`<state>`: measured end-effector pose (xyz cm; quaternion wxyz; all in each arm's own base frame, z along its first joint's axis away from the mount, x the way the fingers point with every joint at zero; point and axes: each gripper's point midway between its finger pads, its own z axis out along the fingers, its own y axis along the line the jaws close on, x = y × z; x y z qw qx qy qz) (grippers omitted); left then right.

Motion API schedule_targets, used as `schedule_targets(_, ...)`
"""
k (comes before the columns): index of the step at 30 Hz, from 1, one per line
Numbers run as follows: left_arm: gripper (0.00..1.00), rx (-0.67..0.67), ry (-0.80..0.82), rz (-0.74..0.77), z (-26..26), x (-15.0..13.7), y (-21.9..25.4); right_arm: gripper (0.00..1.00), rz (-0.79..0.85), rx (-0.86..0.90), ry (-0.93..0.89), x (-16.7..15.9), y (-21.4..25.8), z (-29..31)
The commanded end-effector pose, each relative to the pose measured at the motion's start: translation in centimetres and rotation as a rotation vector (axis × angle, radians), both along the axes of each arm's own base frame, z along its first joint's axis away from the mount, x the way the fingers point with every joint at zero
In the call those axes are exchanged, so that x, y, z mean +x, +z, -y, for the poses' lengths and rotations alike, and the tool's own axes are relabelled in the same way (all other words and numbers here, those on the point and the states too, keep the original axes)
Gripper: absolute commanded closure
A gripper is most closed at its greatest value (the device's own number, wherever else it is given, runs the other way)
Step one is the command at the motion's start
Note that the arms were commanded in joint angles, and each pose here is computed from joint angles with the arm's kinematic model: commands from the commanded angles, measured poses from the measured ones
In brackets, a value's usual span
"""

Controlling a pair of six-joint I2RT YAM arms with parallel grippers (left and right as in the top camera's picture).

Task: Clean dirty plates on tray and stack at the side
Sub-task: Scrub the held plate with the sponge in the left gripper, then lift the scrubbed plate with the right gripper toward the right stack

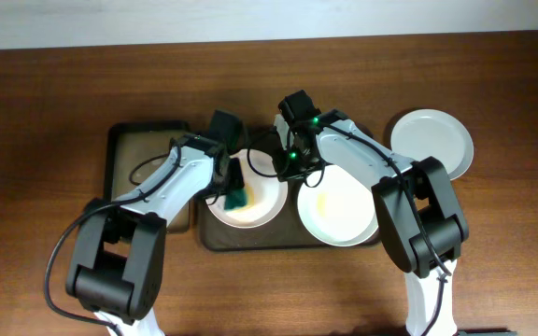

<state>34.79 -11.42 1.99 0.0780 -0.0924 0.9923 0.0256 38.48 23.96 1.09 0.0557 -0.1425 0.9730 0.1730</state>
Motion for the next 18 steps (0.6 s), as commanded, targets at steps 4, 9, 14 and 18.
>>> schedule_targets(4,1.0,0.356,0.137,0.197,-7.2,1.1,6.6,0.96,0.001,-0.019,-0.023,0.3,-0.4,0.6)
schedule_targets(9,1.0,0.184,0.222,0.348,-6.2,0.8,12.5,0.96,0.017,-0.011,-0.022,0.7,-0.3,0.4)
schedule_targets(14,1.0,0.027,0.301,0.493,-7.8,-0.8,18.9,0.96,0.053,0.003,-0.013,1.5,2.0,0.0)
schedule_targets(18,1.0,0.011,0.407,0.531,-11.6,-3.0,21.4,0.96,0.16,0.002,-0.026,3.1,6.3,0.1)
